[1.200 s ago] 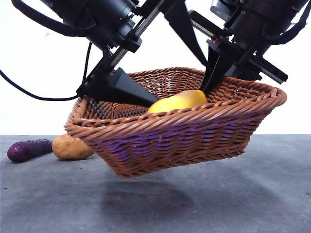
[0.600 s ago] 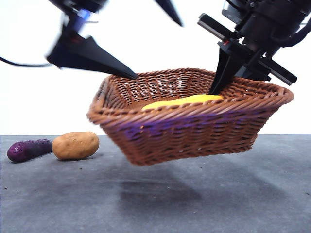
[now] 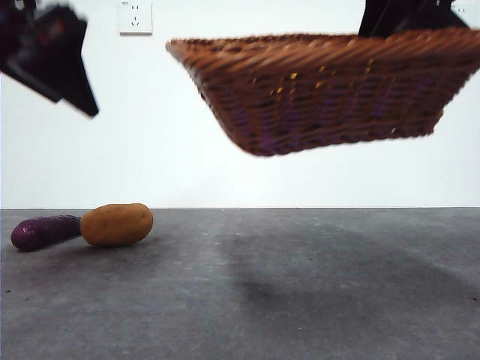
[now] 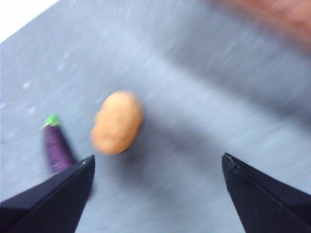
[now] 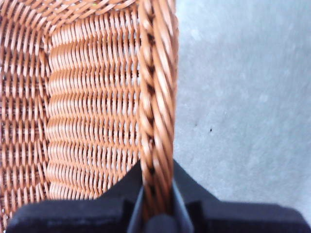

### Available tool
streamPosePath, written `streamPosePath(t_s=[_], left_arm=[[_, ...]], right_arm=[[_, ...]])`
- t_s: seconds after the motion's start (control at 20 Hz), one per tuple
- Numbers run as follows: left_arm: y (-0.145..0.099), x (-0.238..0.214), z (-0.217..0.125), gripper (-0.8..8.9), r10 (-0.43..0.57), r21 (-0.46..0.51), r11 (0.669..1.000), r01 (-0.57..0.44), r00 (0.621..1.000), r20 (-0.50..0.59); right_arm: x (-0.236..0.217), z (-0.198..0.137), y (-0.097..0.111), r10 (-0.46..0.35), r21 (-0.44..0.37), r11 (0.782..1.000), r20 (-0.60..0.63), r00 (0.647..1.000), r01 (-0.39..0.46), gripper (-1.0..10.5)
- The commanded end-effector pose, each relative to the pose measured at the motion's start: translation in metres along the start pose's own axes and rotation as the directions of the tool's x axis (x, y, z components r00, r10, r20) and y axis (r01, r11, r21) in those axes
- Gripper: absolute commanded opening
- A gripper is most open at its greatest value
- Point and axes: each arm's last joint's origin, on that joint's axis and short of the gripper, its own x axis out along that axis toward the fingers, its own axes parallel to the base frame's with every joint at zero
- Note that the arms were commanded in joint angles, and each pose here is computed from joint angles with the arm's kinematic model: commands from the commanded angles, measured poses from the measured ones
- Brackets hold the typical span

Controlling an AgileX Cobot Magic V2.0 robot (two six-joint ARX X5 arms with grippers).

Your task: Help me put the vegetables on the table into the basket

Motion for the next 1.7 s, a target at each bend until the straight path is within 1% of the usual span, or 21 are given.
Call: streamPosePath(t_s=[0.05,0.15,0.35,0.55,0.65,0.75,1.0,1.15,1.25,1.3,1.4,1.45,1.5,1.7], left_arm=[[0.021,0.022,0.010,4.40,-0.044,0.060,0.997,0.045,0.999,-0.018],[0.040,0.046,0.022,4.40,-0.092,0.073,0.993,0.095,0.995,-0.040],[0.062,0.088,0.036,4.40,-0.174,0.108,0.976,0.189,0.975,-0.136],[0.081,0.126,0.039,4.40,-0.204,0.096,0.969,0.229,0.954,-0.218],[0.087,0.140,0.039,4.40,-0.257,0.065,0.959,0.277,0.942,-0.217],[0.090,0.152,0.034,4.40,-0.287,0.045,0.952,0.304,0.931,-0.225],[0.084,0.182,0.016,4.40,-0.327,0.028,0.936,0.350,0.899,-0.290],[0.081,0.195,0.008,4.40,-0.337,0.013,0.933,0.359,0.888,-0.313],[0.080,0.200,0.005,4.27,-0.331,-0.004,0.937,0.348,0.888,-0.318],[0.081,0.201,0.006,3.60,-0.329,-0.010,0.939,0.343,0.891,-0.314],[0.081,0.202,0.007,1.23,-0.323,-0.027,0.943,0.331,0.896,-0.304],[0.081,0.202,0.007,0.30,-0.324,-0.037,0.944,0.328,0.896,-0.304],[0.081,0.202,0.006,-0.13,-0.324,-0.052,0.945,0.324,0.896,-0.305],[0.081,0.199,0.007,-0.08,-0.331,-0.103,0.944,0.314,0.890,-0.313]], right_arm=[[-0.019,0.008,0.009,0.024,-0.051,0.999,0.062,0.998,-0.021,-0.1],[-0.031,0.009,0.013,0.031,-0.067,0.997,0.088,0.996,-0.025,-0.1],[-0.041,0.005,0.015,0.026,-0.088,0.996,0.093,0.995,-0.018,-0.1],[-0.043,0.002,0.015,0.019,-0.102,0.995,0.073,0.997,-0.011,-0.1],[-0.043,0.002,0.015,0.016,-0.104,0.995,0.074,0.997,-0.008,-0.1],[-0.043,0.002,0.015,-0.001,-0.104,0.995,0.082,0.997,0.010,-0.1],[-0.043,0.003,0.015,-0.005,-0.106,0.994,0.085,0.996,0.014,-0.1],[-0.043,0.003,0.015,-0.006,-0.109,0.994,0.085,0.996,0.015,-0.1],[-0.043,0.003,0.015,-0.006,-0.112,0.994,0.084,0.996,0.016,-0.1],[-0.043,0.003,0.015,-0.006,-0.112,0.994,0.085,0.996,0.016,-0.1],[-0.043,0.003,0.015,-0.008,-0.112,0.994,0.086,0.996,0.018,-0.1],[-0.043,0.003,0.015,-0.013,-0.112,0.994,0.087,0.996,0.022,-0.1],[-0.043,0.003,0.014,-0.018,-0.111,0.993,0.088,0.996,0.028,-0.1],[-0.043,0.003,0.014,-0.033,-0.108,0.993,0.087,0.996,0.042,-0.1]])
